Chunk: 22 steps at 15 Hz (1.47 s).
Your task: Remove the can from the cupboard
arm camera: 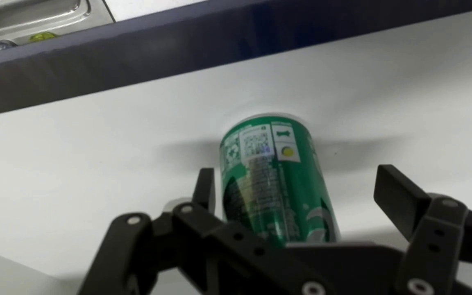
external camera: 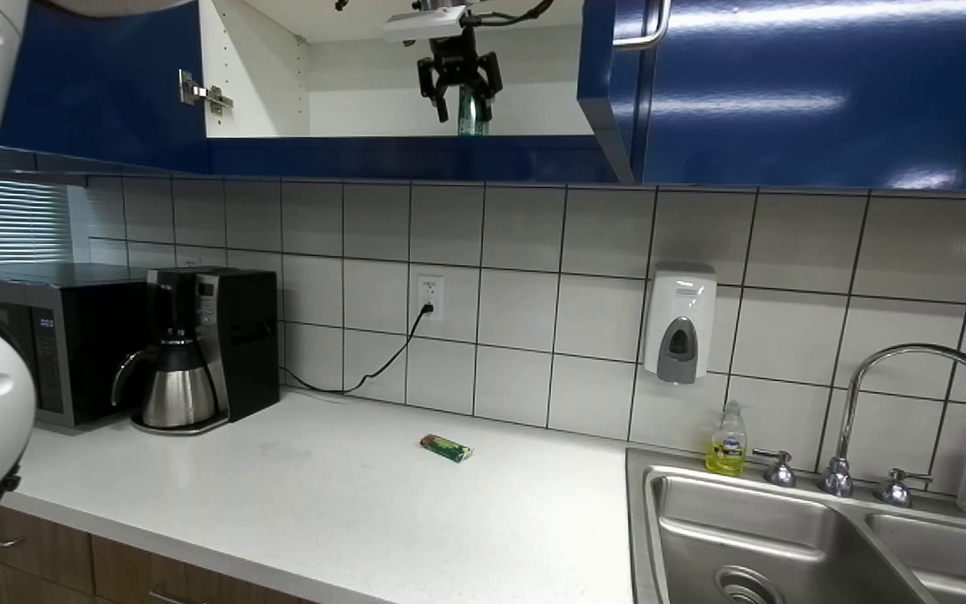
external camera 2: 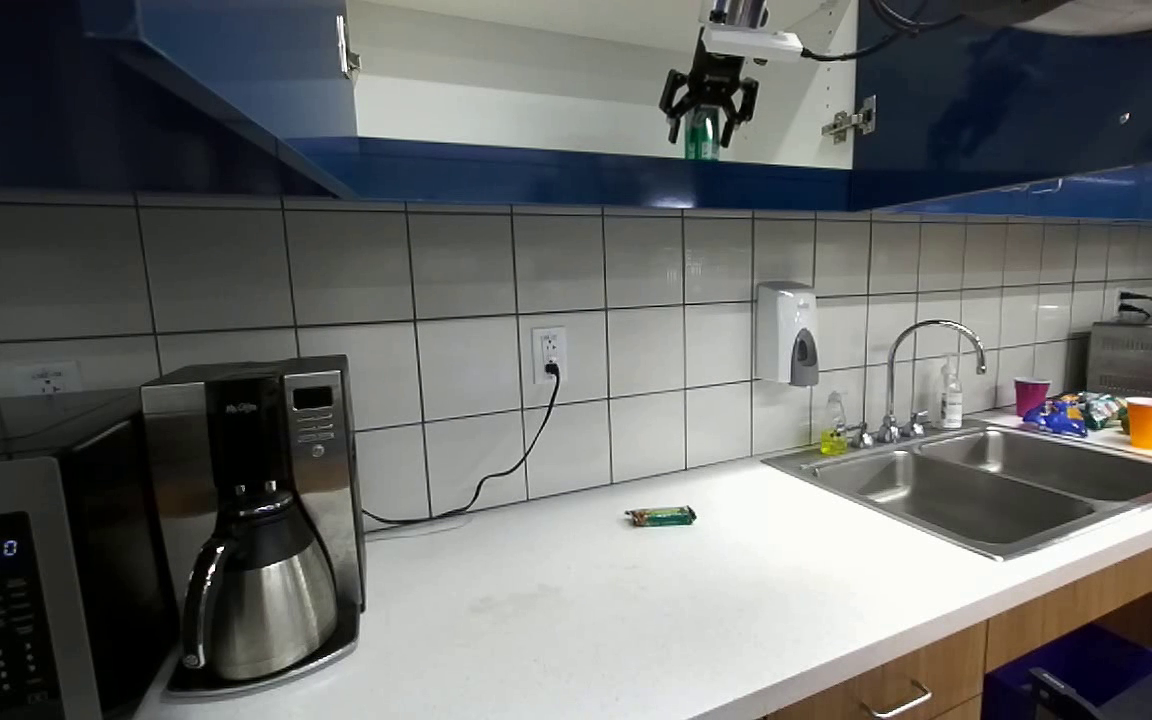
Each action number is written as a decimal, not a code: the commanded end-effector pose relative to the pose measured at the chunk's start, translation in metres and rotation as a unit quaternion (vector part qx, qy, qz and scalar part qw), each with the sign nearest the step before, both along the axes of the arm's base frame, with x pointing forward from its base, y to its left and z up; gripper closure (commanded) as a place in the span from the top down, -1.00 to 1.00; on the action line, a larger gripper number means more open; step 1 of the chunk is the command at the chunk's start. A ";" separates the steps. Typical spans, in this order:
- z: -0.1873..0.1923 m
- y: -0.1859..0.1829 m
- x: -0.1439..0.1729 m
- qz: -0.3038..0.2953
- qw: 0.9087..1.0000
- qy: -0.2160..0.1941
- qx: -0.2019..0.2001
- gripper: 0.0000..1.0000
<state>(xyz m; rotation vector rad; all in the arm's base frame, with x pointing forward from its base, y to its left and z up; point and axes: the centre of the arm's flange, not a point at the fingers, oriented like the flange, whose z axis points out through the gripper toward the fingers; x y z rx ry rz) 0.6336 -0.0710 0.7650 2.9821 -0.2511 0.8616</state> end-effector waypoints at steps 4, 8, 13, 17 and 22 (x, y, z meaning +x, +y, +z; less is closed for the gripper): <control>0.012 0.000 0.012 -0.005 1.000 -0.016 -0.008 1.00; 0.012 -0.001 0.014 -0.005 1.000 -0.019 -0.007 1.00; 0.011 0.000 0.018 -0.003 1.000 -0.020 -0.009 0.31; 0.009 0.001 0.021 -0.002 1.000 -0.021 -0.009 -0.24; 0.006 0.003 0.023 0.000 1.000 -0.015 -0.008 -0.24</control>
